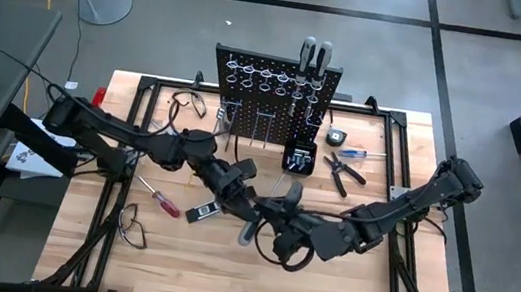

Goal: Hang tools onto peg board
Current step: Hang the gray screwdriver on the pegboard

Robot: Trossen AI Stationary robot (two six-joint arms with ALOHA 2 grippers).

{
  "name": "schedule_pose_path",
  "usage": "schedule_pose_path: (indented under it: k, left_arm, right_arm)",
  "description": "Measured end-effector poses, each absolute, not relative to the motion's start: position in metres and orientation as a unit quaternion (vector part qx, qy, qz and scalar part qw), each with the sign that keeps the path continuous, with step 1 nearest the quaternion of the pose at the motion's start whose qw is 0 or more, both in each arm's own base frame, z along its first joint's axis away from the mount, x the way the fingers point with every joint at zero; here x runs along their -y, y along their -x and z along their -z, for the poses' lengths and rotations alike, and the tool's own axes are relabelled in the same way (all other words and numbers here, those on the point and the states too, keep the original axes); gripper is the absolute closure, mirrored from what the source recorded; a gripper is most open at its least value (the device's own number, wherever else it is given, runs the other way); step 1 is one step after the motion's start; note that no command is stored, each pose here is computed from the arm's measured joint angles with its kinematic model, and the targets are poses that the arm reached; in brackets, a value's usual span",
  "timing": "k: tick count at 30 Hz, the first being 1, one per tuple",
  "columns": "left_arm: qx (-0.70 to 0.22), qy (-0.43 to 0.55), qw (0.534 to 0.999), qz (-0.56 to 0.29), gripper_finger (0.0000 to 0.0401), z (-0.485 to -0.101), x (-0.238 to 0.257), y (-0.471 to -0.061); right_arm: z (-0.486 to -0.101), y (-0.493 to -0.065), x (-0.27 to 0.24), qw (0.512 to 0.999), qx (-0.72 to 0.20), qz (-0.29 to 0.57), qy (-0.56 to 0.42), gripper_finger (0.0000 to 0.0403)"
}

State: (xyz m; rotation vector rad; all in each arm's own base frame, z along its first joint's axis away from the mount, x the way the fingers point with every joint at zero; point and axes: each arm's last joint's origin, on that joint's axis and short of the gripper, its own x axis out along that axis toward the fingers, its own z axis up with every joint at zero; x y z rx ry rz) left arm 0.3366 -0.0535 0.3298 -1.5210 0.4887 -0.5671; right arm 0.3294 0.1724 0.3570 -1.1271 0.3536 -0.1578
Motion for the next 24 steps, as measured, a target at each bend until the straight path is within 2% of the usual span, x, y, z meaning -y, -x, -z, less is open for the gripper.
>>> schedule_pose_path:
  k: [4, 10, 20, 24]
  left_arm:
    - [-0.201, 0.671, 0.672, 0.240, 0.0319, -0.330, 0.044, -0.338]
    - [-0.155, 0.629, 0.729, 0.220, 0.0270, -0.330, 0.024, -0.340]
    - [-0.082, 0.516, 0.826, 0.212, 0.0262, -0.357, -0.015, -0.315]
    - [-0.095, 0.422, 0.889, 0.148, 0.0269, -0.363, -0.016, -0.291]
  right_arm:
    - [-0.356, -0.327, -0.170, 0.843, -0.181, 0.103, 0.497, 0.0335]
    - [-0.354, -0.315, -0.164, 0.874, -0.213, 0.154, 0.408, 0.0335]
    - [-0.376, -0.275, -0.146, 0.939, -0.210, 0.178, 0.207, 0.0335]
    - [-0.388, -0.280, -0.139, 0.969, -0.162, 0.164, 0.086, 0.0335]
